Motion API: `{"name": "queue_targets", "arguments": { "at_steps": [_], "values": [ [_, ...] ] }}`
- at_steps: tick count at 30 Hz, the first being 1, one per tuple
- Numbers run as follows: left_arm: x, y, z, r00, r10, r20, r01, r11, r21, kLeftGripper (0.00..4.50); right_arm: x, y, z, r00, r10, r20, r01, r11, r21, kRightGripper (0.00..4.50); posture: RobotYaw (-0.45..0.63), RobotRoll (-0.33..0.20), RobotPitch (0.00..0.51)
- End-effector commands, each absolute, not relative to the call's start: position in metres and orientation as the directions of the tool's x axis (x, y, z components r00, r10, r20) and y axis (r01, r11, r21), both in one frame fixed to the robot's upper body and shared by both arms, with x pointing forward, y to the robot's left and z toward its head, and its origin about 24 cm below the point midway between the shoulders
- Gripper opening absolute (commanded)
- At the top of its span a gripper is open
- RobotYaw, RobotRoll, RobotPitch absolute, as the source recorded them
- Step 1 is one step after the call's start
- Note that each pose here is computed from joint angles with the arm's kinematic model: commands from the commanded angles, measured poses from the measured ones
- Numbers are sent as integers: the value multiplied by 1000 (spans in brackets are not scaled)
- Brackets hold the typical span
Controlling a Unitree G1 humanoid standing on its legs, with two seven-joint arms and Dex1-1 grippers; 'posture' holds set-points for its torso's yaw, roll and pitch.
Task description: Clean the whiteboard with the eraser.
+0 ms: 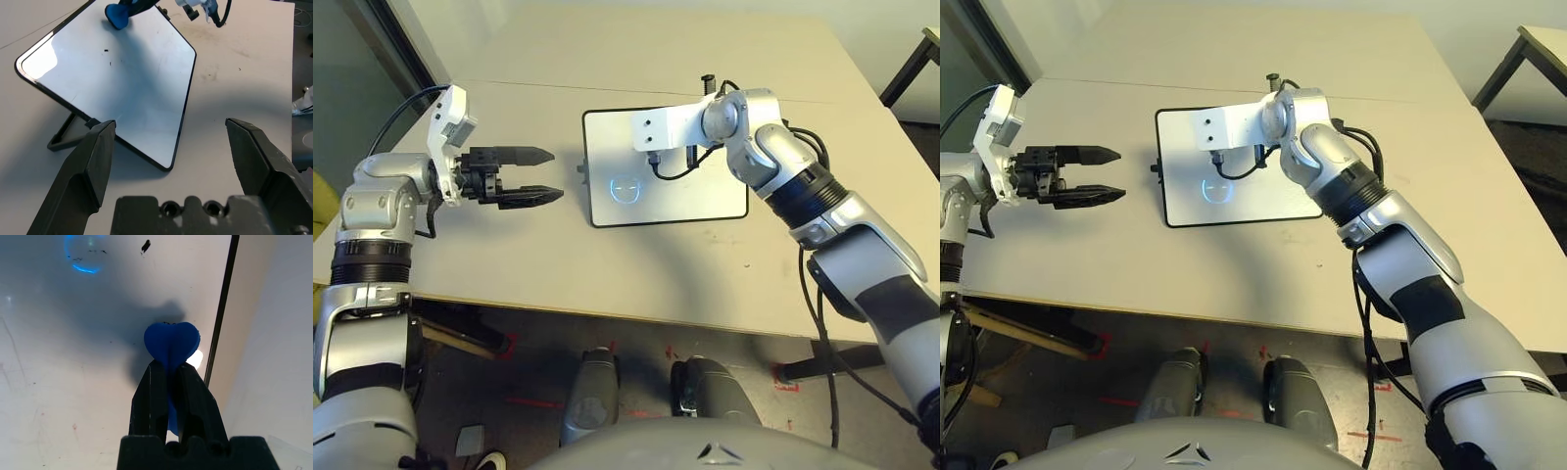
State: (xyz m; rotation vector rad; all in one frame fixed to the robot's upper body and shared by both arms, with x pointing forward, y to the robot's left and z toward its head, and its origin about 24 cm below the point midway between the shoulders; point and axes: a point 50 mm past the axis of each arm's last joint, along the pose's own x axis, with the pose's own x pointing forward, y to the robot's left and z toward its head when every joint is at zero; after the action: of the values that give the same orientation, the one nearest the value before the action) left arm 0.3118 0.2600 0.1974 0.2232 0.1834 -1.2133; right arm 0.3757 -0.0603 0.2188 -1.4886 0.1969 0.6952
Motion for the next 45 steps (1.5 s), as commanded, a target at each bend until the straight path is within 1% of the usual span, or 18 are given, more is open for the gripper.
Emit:
{"name": "queue_targets", "arguments": {
  "at_steps": [1, 6, 14, 20, 29, 45],
  "values": [
    [313, 260, 197, 334, -902, -273, 942, 327, 70, 4500, 370, -51, 215, 768, 339, -543, -554, -74, -829, 15, 298, 0, 67],
    [312, 260, 196, 337, -902, -272, 941, 330, 70, 4500, 368, -37, 214, 758, 364, -541, -551, -87, -830, 15, 303, 0, 68],
    [311, 260, 196, 342, -901, -268, 939, 335, 71, 4500, 371, -20, 215, 756, 382, -532, -536, -104, -838, 15, 318, 0, 62],
    [310, 260, 195, 345, -901, -264, 938, 339, 70, 4500, 375, -15, 212, 761, 369, -534, -527, -128, -840, 15, 324, 0, 60],
    [310, 260, 195, 347, -901, -261, 938, 340, 72, 4500, 380, -24, 208, 771, 331, -544, -528, -144, -837, 15, 321, 0, 59],
    [313, 257, 194, 338, -905, -258, 941, 331, 72, 4500, 382, -56, 204, 777, 265, -572, -563, -115, -818, 15, 295, 0, 59]
  ]
}}
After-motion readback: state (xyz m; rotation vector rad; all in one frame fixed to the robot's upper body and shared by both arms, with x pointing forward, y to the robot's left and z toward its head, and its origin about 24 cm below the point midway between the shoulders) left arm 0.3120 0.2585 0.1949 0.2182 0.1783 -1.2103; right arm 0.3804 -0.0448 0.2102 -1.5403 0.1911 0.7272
